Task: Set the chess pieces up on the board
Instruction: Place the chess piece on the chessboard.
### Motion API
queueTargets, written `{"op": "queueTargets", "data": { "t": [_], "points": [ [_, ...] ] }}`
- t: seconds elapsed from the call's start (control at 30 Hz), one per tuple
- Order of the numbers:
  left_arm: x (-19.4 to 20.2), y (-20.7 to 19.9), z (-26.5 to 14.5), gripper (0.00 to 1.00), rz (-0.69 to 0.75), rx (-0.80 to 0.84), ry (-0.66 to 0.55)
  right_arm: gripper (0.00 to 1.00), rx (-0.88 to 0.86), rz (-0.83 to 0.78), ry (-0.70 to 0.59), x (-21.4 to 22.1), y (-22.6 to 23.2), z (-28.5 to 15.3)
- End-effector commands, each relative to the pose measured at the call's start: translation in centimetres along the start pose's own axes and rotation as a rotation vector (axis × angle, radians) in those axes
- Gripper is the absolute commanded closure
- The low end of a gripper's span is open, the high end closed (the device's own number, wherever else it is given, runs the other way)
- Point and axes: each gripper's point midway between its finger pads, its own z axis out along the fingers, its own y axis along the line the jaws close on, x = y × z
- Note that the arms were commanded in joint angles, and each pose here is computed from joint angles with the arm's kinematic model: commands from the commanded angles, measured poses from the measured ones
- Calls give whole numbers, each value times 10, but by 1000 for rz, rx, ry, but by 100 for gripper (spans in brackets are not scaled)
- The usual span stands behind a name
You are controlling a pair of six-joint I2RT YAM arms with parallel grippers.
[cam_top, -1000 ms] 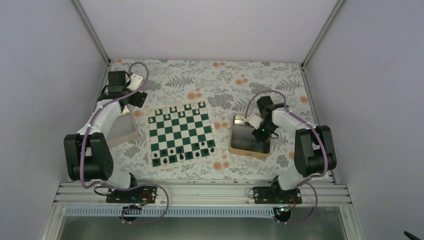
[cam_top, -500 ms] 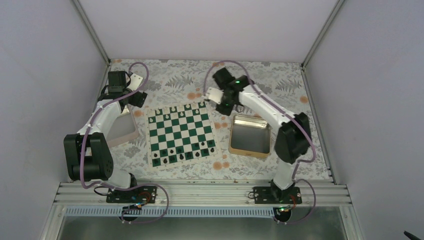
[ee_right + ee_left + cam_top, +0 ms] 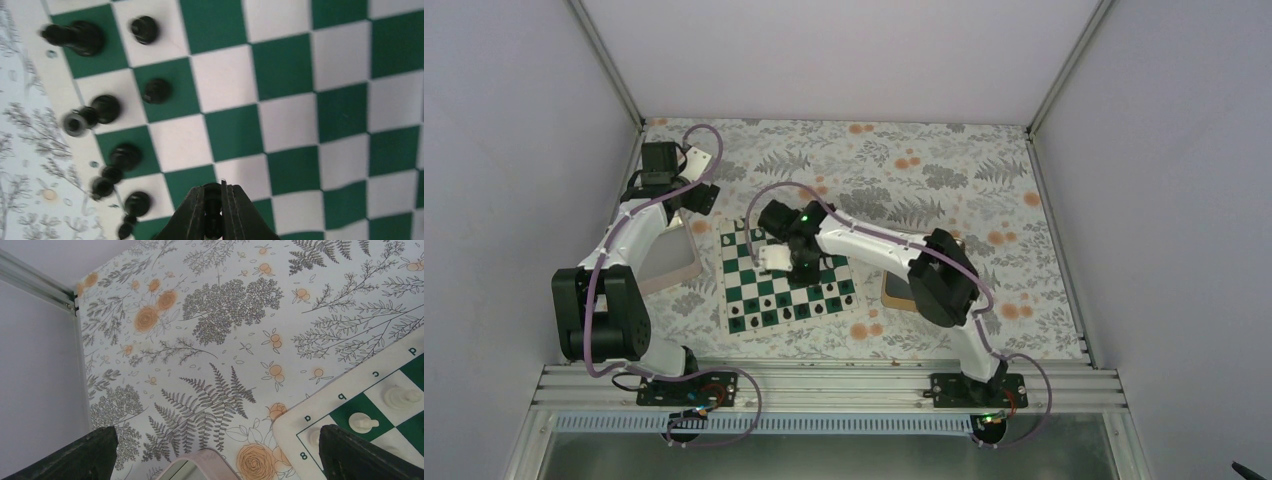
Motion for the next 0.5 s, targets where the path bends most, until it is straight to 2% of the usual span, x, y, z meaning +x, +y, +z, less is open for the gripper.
{"op": "queueTargets", "data": {
  "t": [0.0, 0.47],
  "points": [
    [-7, 0, -2, 0, 1, 2, -22, 91, -49, -35, -33, -16, 18, 6],
    [-7, 0, -3, 0, 1, 1, -24, 91, -92, -46, -8, -11, 34, 40]
  ]
}}
